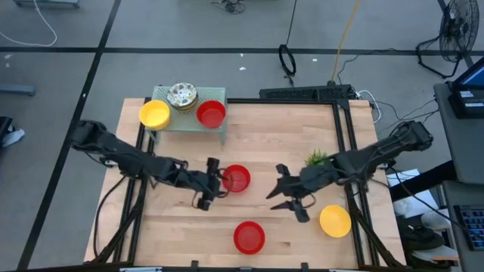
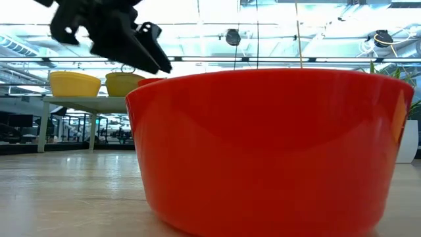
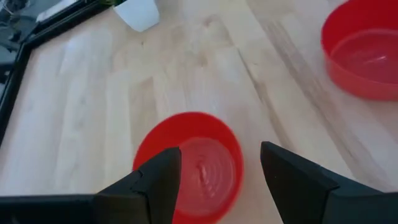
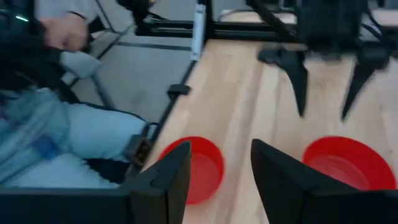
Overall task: Pick & Place Mini bowls
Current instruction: Stack the red bowl on the red bowl on the shelf
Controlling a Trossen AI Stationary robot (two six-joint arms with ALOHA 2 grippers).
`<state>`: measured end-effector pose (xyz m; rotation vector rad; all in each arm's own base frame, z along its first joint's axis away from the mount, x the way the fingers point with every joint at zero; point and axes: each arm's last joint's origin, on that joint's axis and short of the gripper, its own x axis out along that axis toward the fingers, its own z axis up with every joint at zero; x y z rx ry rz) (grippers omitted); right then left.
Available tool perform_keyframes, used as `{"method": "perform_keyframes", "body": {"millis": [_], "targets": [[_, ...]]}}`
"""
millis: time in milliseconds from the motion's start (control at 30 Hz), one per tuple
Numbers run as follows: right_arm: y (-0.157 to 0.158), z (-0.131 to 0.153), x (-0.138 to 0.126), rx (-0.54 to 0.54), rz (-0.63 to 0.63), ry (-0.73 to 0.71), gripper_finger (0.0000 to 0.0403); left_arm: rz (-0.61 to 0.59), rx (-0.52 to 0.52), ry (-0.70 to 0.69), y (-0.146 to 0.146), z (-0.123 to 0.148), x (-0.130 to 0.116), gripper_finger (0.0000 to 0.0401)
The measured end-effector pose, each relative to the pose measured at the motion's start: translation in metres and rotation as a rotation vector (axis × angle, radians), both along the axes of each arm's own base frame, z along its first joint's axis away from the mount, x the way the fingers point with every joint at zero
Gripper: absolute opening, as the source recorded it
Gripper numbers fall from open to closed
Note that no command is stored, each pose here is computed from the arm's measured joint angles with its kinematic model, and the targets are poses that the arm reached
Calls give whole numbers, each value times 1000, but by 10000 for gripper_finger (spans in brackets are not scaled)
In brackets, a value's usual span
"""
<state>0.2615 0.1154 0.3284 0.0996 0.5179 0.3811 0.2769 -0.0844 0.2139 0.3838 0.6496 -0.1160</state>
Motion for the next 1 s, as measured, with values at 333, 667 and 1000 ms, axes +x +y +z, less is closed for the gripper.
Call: {"method": "perform_keyframes", "body": {"millis": [333, 667, 1000], "targets": [[6, 14, -40, -160, 85, -27, 151, 50, 7, 100, 2, -47, 23, 225], [-7, -1, -62, -138, 35, -69, 150, 73, -63, 207, 8, -76, 30, 225], [-18, -47, -80, -34, -29, -175, 150, -1, -93, 213, 6, -75, 31, 200]]}}
